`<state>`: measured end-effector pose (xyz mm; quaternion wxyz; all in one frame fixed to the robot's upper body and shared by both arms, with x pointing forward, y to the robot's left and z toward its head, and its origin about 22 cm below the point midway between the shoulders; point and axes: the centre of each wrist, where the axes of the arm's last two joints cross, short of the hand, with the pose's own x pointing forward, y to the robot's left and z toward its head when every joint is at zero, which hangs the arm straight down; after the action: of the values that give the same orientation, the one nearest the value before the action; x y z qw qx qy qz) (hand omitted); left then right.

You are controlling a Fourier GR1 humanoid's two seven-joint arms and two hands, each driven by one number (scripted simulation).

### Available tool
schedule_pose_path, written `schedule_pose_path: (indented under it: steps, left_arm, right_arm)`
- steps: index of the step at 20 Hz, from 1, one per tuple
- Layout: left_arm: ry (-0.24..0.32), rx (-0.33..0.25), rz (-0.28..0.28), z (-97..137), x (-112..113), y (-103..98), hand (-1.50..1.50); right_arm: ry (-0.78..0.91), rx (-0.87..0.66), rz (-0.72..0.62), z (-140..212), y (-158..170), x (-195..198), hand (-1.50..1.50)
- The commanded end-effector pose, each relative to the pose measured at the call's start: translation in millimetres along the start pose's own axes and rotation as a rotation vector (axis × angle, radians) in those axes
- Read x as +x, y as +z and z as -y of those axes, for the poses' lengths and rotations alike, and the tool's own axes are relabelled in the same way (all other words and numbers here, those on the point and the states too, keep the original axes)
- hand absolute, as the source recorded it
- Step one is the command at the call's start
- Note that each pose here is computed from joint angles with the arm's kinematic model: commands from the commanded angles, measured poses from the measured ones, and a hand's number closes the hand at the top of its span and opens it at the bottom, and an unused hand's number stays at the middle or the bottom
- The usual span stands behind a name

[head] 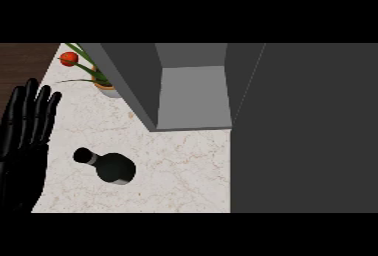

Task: Pick up the wine, place it into the cabinet and close the cabinet

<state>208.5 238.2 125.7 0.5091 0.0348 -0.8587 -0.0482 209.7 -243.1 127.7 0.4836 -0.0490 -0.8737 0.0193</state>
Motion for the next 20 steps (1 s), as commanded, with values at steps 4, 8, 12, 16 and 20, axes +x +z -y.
schedule_pose_path:
  steps: [4,8,12,16,20]
  left_arm:
    - [0.233,-0.439,0.1,2.0,3.7,-14.4,-1.5]
    - [0.474,-0.717,-0.068,20.2,-21.7,2.7,-1.5]
    - [0.539,-0.804,-0.084,-17.3,-8.7,-3.2,-1.5]
    - [0.554,-0.844,-0.093,-61.1,16.1,-22.8,-1.5]
    - [0.565,-0.849,-0.117,-87.4,27.3,-26.8,-1.5]
  right_arm:
    - [-0.021,0.029,-0.012,-3.4,16.7,13.1,-1.5]
    - [-0.228,0.204,-0.115,-27.3,22.8,7.0,-1.5]
    - [-0.239,0.225,-0.148,-26.7,42.5,33.6,-1.5]
    - [-0.213,0.219,-0.157,-19.0,38.3,68.8,-1.5]
    - [-0.239,0.217,-0.161,-27.9,52.0,93.5,-1.5]
